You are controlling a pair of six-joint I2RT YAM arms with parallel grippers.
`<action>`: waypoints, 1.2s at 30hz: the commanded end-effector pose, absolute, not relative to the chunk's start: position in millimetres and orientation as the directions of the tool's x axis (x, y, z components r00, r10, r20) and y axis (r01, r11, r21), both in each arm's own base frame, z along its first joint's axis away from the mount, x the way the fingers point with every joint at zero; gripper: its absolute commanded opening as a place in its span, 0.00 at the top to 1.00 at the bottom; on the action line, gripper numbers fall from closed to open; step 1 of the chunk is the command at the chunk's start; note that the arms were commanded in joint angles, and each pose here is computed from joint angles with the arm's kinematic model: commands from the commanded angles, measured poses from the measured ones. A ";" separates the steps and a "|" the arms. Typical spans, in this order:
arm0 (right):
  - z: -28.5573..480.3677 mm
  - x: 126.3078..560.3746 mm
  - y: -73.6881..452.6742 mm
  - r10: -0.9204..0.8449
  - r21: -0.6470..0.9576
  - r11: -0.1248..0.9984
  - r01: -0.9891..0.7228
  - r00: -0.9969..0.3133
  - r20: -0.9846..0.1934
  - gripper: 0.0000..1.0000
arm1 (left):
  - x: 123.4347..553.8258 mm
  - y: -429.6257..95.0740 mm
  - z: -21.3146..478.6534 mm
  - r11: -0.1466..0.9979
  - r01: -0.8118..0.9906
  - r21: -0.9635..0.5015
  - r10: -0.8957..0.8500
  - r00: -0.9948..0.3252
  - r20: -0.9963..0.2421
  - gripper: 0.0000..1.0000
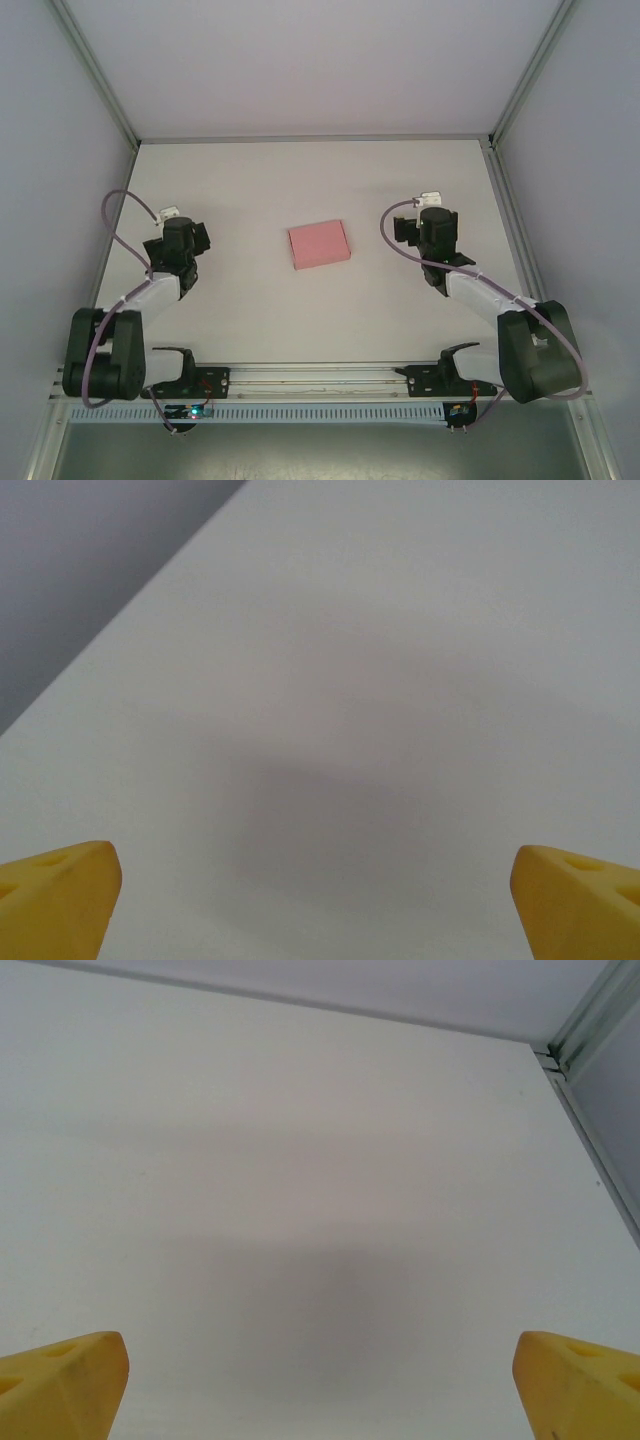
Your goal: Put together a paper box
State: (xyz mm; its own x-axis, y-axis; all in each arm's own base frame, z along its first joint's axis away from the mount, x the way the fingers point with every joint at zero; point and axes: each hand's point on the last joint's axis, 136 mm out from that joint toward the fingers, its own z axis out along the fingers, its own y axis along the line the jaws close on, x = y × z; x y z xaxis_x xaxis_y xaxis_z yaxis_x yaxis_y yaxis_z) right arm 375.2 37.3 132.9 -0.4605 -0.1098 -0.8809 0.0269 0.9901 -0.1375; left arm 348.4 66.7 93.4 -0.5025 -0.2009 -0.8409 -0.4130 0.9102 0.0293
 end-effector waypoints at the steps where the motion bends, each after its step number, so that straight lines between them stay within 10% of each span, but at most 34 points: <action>1: 153.6 382.2 32.2 -0.084 -0.110 0.992 0.059 -0.339 -0.937 0.02 | 375.6 61.7 113.6 0.952 -0.304 0.042 -0.089 -0.403 -0.911 0.00; 10: 131.7 368.9 -7.9 -0.038 -0.062 0.987 0.145 -0.158 -0.987 0.02 | 374.9 46.8 110.9 0.984 -0.179 0.013 -0.057 -0.384 -0.922 0.00; 36: 113.6 390.1 -11.4 0.012 -0.009 0.996 0.086 -0.235 -0.972 0.02 | 395.8 12.4 87.0 0.997 -0.044 -0.067 -0.078 -0.352 -0.933 0.00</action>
State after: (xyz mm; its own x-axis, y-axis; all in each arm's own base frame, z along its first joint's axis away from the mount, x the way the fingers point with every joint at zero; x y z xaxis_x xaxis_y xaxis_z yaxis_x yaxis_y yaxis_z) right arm 384.4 -13.6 99.7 -0.2784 -0.0022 -0.9604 0.0943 0.9951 -0.0296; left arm 387.1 14.1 65.1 -0.4380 -0.0971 -0.8937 -0.0538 0.9952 -0.0817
